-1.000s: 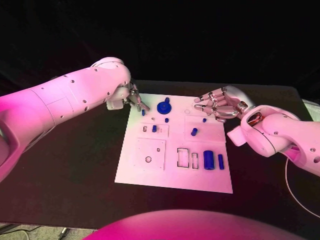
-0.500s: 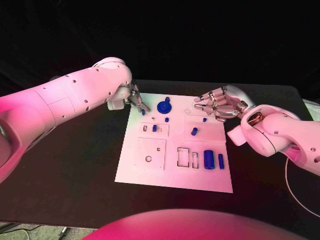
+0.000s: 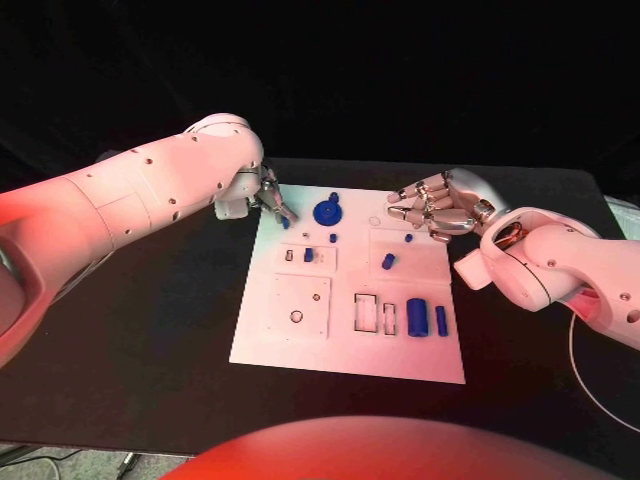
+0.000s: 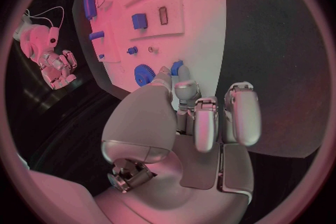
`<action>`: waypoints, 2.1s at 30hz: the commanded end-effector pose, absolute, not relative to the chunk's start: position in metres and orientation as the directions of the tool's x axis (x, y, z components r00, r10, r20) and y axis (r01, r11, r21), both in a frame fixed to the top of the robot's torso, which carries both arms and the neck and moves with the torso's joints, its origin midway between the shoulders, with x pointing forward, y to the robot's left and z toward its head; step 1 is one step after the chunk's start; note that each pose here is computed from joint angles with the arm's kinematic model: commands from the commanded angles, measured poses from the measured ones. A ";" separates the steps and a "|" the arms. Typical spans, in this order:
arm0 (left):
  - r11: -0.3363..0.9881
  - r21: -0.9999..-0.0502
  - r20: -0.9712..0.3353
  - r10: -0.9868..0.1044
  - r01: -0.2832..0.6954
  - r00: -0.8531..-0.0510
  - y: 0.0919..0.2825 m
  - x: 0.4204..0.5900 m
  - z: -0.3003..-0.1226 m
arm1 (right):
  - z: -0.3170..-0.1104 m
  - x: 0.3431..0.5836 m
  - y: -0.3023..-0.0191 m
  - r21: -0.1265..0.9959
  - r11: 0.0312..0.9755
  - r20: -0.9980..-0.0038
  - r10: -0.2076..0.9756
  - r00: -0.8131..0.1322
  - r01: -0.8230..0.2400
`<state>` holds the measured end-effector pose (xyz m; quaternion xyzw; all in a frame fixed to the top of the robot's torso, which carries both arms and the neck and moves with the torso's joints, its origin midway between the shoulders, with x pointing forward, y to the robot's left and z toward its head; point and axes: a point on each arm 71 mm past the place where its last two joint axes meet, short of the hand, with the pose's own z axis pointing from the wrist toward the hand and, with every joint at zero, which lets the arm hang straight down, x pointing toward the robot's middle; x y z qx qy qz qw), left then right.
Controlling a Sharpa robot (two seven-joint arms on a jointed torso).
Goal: Assemble the parts on the task board
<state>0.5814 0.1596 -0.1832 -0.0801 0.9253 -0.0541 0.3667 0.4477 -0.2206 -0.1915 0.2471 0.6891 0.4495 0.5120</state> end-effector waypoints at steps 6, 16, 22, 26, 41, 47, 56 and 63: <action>0.977 -0.179 -0.657 -0.205 -0.113 -0.726 0.157 0.581 -0.185 | -0.191 0.447 -0.218 0.873 0.470 -0.483 0.794 -0.369 -0.133; 0.969 -0.221 -0.643 -0.231 -0.112 -0.730 0.158 0.579 -0.185 | -0.192 0.447 -0.218 0.873 0.470 -0.483 0.793 -0.371 -0.131; 0.934 -0.335 -0.620 -0.319 -0.126 -0.717 0.160 0.577 -0.183 | -0.192 0.447 -0.218 0.873 0.470 -0.483 0.794 -0.370 -0.130; 0.915 -0.390 -0.627 -0.350 -0.109 -0.696 0.164 0.570 -0.178 | -0.193 0.448 -0.217 0.877 0.465 -0.475 0.797 -0.373 -0.123; 0.916 -0.400 -0.689 -0.309 -0.011 -0.655 0.174 0.535 -0.177 | -0.196 0.447 -0.216 0.880 0.460 -0.468 0.799 -0.377 -0.117; 0.940 -0.341 -0.723 -0.251 0.016 -0.644 0.175 0.519 -0.186 | -0.197 0.446 -0.216 0.880 0.459 -0.468 0.799 -0.378 -0.118; 0.957 -0.289 -0.734 -0.209 0.019 -0.646 0.177 0.509 -0.193 | -0.197 0.446 -0.215 0.881 0.459 -0.467 0.799 -0.378 -0.119; 0.967 -0.254 -0.721 -0.177 0.019 -0.669 0.178 0.507 -0.195 | -0.197 0.446 -0.216 0.882 0.456 -0.463 0.801 -0.379 -0.114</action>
